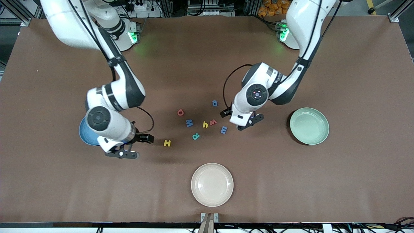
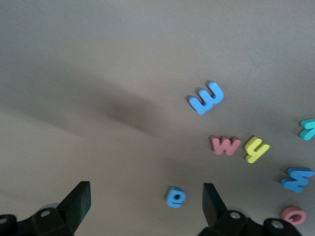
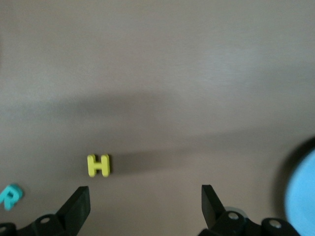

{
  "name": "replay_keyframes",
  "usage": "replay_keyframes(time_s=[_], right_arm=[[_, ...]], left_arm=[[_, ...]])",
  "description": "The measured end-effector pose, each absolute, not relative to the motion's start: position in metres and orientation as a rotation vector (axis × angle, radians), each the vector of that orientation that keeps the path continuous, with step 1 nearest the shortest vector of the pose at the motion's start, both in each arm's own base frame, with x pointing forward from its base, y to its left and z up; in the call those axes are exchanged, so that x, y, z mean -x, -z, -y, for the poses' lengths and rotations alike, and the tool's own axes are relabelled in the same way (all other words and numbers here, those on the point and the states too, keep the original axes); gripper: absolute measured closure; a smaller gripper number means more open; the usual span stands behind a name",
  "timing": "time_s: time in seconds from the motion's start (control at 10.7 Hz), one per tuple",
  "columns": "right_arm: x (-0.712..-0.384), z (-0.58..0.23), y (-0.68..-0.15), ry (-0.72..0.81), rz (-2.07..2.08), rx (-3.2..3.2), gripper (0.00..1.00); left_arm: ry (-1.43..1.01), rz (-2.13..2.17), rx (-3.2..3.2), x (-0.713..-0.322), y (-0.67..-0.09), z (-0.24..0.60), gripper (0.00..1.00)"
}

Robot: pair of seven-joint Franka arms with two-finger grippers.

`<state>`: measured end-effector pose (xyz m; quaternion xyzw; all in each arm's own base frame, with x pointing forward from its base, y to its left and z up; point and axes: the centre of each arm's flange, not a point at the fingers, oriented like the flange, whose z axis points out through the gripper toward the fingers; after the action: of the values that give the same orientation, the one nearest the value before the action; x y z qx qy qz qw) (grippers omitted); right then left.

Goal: Sort uppercase to blue plate, lowercase to green plate
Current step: 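Lower and grasp the H with the right gripper while the left gripper descends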

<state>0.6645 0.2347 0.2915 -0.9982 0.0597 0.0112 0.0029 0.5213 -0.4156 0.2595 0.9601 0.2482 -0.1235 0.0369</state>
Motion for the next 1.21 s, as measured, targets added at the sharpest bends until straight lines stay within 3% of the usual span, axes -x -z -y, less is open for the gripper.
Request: replay_keyframes(time_s=[0.47, 0.56, 1.12, 1.21], right_arm=[[-0.666, -0.270, -0.234, -0.035, -0.324, 3.143, 0.00], [-0.663, -0.282, -0.223, -0.038, -0.339, 3.142, 0.00], [-0.653, -0.309, -0.183, -0.020, -0.310, 3.137, 0.00], [-0.652, -0.312, -0.183, -0.021, -0.302, 3.138, 0.00]], left_arm=[[0.407, -0.908, -2.953, -0.486, -0.218, 0.474, 0.00], [0.410, -0.898, -2.969, -0.478, -0.212, 0.482, 0.04], [0.450, -0.886, -3.036, -0.459, -0.164, 0.488, 0.09], [0.440, -0.883, -3.028, -0.461, -0.166, 0.490, 0.22]])
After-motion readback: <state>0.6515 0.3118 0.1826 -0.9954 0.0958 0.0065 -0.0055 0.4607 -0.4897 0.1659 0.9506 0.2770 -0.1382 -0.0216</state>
